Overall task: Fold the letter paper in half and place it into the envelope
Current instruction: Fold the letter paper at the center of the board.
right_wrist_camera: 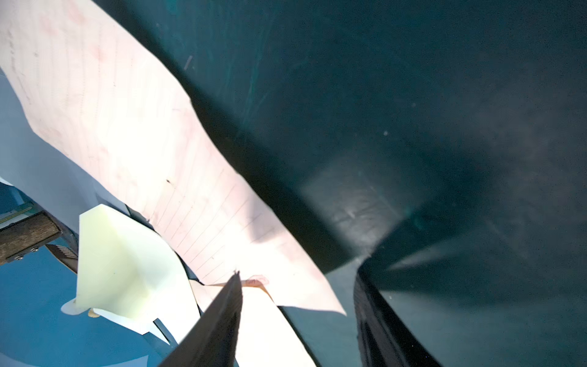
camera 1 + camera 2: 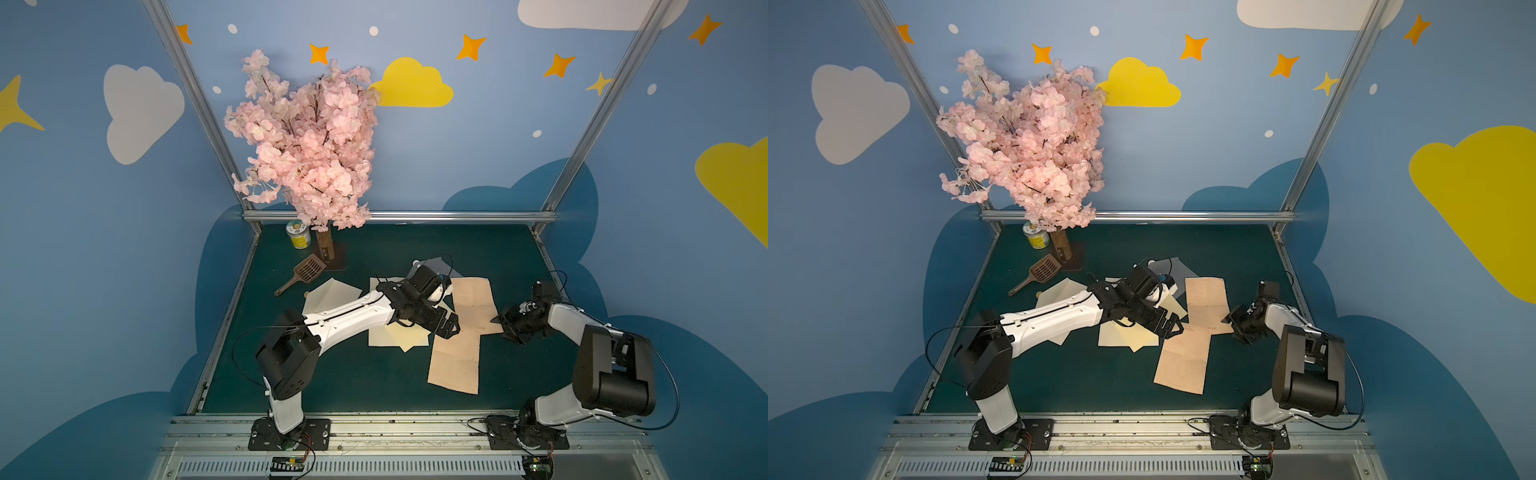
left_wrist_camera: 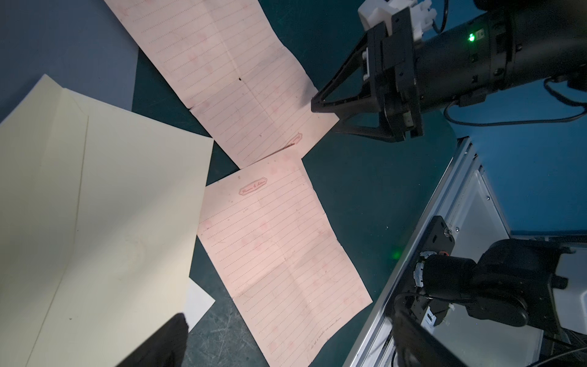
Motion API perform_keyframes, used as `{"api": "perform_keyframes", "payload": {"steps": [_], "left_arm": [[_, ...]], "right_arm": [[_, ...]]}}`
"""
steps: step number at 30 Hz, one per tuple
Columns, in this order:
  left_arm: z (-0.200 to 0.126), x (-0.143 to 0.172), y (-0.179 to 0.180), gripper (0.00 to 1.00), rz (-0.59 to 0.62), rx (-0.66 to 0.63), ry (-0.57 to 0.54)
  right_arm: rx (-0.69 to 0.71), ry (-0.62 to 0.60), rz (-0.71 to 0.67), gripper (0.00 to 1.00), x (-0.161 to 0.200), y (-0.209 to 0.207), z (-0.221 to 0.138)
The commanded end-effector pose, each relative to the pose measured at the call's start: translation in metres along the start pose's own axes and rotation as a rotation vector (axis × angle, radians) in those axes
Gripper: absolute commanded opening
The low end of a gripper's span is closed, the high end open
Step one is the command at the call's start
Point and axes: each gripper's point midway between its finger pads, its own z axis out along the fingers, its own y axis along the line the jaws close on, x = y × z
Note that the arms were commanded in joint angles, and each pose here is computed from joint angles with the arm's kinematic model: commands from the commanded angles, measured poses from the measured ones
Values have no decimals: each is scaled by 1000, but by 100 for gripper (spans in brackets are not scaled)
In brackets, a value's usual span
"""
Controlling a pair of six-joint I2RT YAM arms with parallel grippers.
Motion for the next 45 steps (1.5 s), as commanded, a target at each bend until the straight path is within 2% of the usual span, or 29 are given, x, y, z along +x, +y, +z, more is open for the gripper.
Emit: {"api": "perform_keyframes", "payload": {"steps": [1,6,11,15,18,32,37,45], "left_arm": [[3,-2,1,100,-4,11,7],[4,-4,2,100,-9,18,7],[3,-6,2,100,-8,17,4],[2,-8,5,100,-11,15,0],[1,-12,7,100,-11,16,-6],[-5,-39,18,100,-43,27,-67],[0,-70,21,100,-124,101,-115],[26,-127,17,91,-244,275,-177]], "right_arm": [[7,0,26,56,6,-8,6],[-12,-26,31,49,5,-7,9],[-25,-67,31,35,10,-12,6],[-36,-98,3,12,6,-7,-3],[-30,-101,-9,0,5,-4,-8],[-69,-144,-107,0,-5,35,-59],[-65,-118,-99,0,0,37,-66],[-68,-24,-87,0,18,32,-59]]}}
